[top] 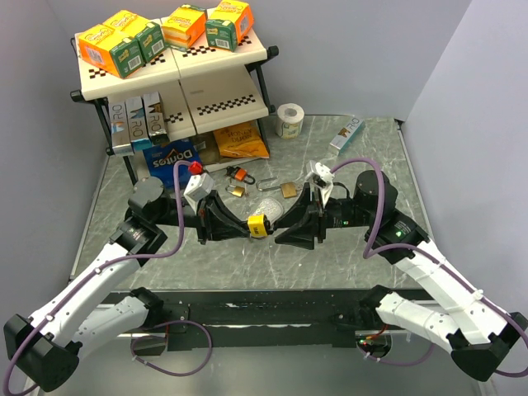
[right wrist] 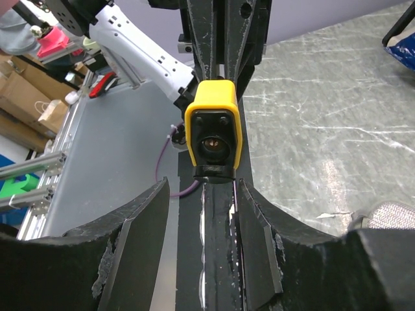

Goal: Lock with the key
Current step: Adjust the lock.

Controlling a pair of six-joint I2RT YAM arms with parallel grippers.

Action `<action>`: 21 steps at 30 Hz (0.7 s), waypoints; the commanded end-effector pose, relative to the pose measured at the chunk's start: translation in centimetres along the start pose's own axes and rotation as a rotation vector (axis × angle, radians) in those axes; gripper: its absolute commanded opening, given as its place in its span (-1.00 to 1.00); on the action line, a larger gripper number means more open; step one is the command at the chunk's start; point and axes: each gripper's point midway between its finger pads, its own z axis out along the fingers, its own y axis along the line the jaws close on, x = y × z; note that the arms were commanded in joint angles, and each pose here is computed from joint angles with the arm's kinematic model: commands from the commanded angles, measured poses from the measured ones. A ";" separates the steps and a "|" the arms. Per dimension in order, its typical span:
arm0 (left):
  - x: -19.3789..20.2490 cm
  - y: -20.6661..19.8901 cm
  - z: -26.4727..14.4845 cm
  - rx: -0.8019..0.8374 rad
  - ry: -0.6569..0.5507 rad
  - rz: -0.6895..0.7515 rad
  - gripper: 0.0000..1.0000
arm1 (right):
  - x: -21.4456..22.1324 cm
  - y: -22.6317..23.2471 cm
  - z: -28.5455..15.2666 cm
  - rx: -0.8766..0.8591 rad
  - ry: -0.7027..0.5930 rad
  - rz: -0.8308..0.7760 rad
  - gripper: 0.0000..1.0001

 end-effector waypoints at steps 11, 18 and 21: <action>-0.7 -0.9 0.1 0.035 -0.014 0.059 -0.98 | -1.5 0.1 0.0 0.014 -0.035 -0.069 -0.20; 0.0 -0.5 0.5 0.041 0.023 0.054 -0.98 | -1.1 0.4 0.1 -0.002 -0.004 -0.156 -0.36; 0.3 -0.7 0.9 0.062 0.053 0.050 -0.98 | -0.8 0.5 0.2 -0.007 0.021 -0.182 -0.40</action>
